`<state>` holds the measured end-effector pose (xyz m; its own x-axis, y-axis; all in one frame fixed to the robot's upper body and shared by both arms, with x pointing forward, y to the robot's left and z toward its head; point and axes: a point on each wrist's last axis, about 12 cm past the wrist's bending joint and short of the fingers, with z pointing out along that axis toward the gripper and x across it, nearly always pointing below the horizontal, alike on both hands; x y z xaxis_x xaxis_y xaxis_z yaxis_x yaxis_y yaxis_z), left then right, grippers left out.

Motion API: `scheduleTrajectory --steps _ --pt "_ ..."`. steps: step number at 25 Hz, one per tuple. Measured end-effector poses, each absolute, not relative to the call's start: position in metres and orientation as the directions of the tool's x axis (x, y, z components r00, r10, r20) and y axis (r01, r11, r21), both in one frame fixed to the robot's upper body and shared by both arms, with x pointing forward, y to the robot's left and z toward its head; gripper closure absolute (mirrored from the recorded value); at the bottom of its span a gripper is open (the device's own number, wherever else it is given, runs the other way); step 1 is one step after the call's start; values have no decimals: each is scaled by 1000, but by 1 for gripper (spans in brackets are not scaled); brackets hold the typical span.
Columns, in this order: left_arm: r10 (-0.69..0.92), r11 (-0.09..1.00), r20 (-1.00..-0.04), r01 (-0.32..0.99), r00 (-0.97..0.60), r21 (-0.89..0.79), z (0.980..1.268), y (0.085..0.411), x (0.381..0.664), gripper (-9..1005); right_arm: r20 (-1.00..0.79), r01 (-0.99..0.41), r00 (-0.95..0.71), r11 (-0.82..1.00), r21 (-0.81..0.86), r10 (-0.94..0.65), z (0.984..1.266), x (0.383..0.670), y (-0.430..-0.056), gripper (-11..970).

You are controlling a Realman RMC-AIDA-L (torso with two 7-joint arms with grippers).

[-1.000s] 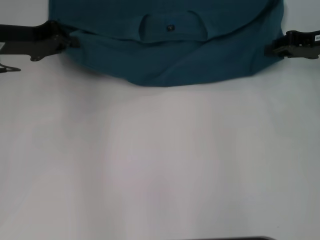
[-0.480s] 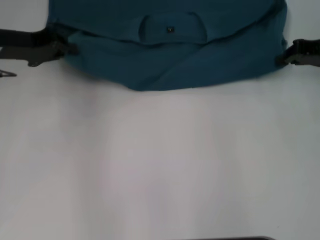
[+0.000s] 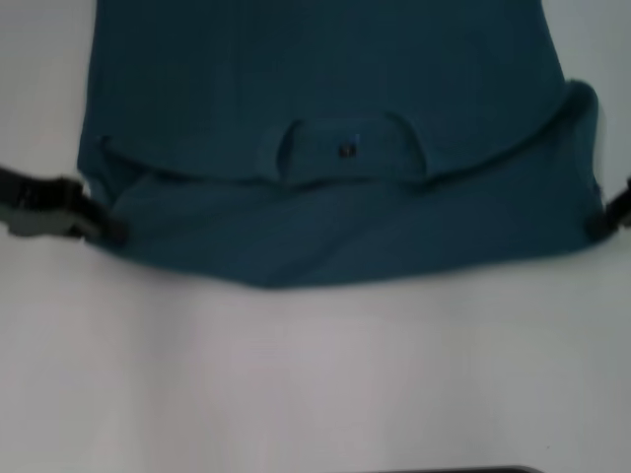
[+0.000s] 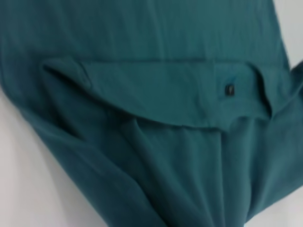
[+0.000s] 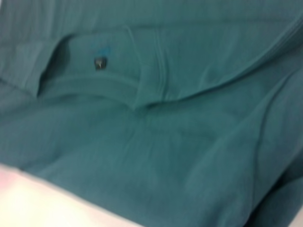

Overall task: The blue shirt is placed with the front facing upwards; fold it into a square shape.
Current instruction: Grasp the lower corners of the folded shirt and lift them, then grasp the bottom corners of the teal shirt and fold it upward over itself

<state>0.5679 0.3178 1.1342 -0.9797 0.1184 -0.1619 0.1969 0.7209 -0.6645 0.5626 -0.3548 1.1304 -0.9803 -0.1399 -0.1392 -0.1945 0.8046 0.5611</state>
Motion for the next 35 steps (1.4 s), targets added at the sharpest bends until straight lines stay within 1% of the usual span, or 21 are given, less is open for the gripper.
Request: scheduleTrajectory --steps 4,7,10,17,20,22,25,31,35 --pt "196 730 -98 211 -976 -650 1135 322 547 984 -70 -238 -967 762 602 -246 1129 544 -350 947" --pt "243 725 -58 221 -968 -652 1133 324 533 984 -41 -228 -966 763 605 -255 1128 536 -352 947" --pt "287 729 11 211 -958 -651 1126 327 519 984 10 -220 -957 746 629 -290 1127 525 -352 947" --pt "322 732 57 210 -945 -648 1121 326 511 983 71 -198 -950 760 618 -305 1120 514 -355 946" --pt "333 728 50 223 -942 -649 1122 325 512 983 60 -205 -950 754 624 -308 1120 516 -354 946" --pt "345 714 28 243 -938 -657 1125 324 514 983 23 -218 -952 735 642 -304 1124 520 -352 945" --pt "316 700 -28 253 -948 -668 1136 330 522 984 -74 -245 -961 691 680 -267 1139 530 -355 945" --pt "153 725 -94 176 -984 -666 1165 351 547 984 -272 -238 -961 671 702 -57 1177 552 -387 945" --pt "34 744 -158 130 -987 -655 1181 352 572 983 -326 -217 -945 690 690 29 1184 563 -395 944"
